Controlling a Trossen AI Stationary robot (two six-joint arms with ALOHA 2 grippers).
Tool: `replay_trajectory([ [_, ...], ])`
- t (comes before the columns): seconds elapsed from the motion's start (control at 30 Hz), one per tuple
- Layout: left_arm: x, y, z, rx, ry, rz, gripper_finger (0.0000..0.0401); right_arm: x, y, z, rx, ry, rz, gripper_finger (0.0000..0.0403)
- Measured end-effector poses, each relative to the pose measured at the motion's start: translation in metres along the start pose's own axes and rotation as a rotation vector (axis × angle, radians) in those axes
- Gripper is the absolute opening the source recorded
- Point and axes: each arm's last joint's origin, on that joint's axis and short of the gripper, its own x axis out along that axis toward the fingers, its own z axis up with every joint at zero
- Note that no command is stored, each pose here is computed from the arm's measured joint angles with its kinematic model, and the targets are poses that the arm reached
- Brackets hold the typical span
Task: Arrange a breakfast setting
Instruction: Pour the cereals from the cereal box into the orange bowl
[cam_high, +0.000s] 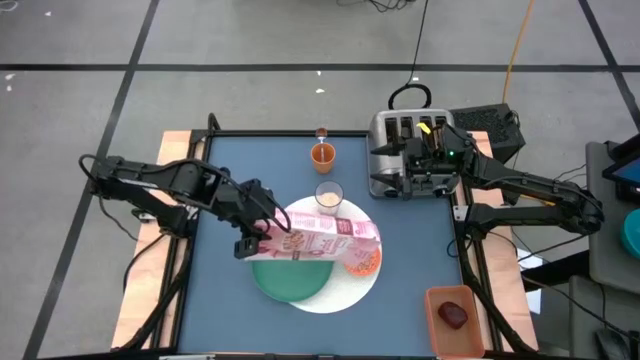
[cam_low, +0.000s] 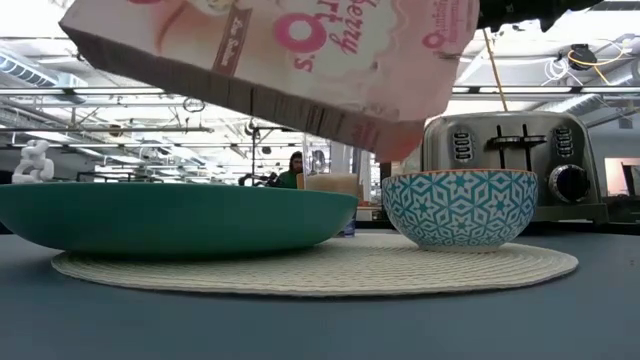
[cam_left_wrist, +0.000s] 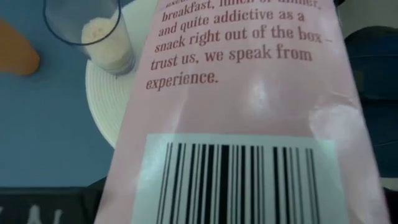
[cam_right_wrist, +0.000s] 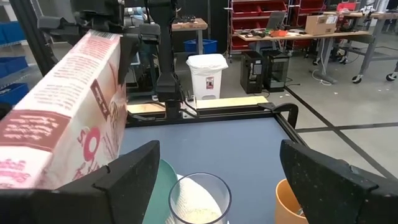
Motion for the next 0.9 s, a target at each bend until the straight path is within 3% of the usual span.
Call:
replay_trajectory([
  [0.9, 0.0015, 0.0039, 0.0019, 0.003, 0.004, -0.005, 0.0234, 0.0, 0.0, 0.0001, 0.0, 0.0, 0.0, 0.0325],
])
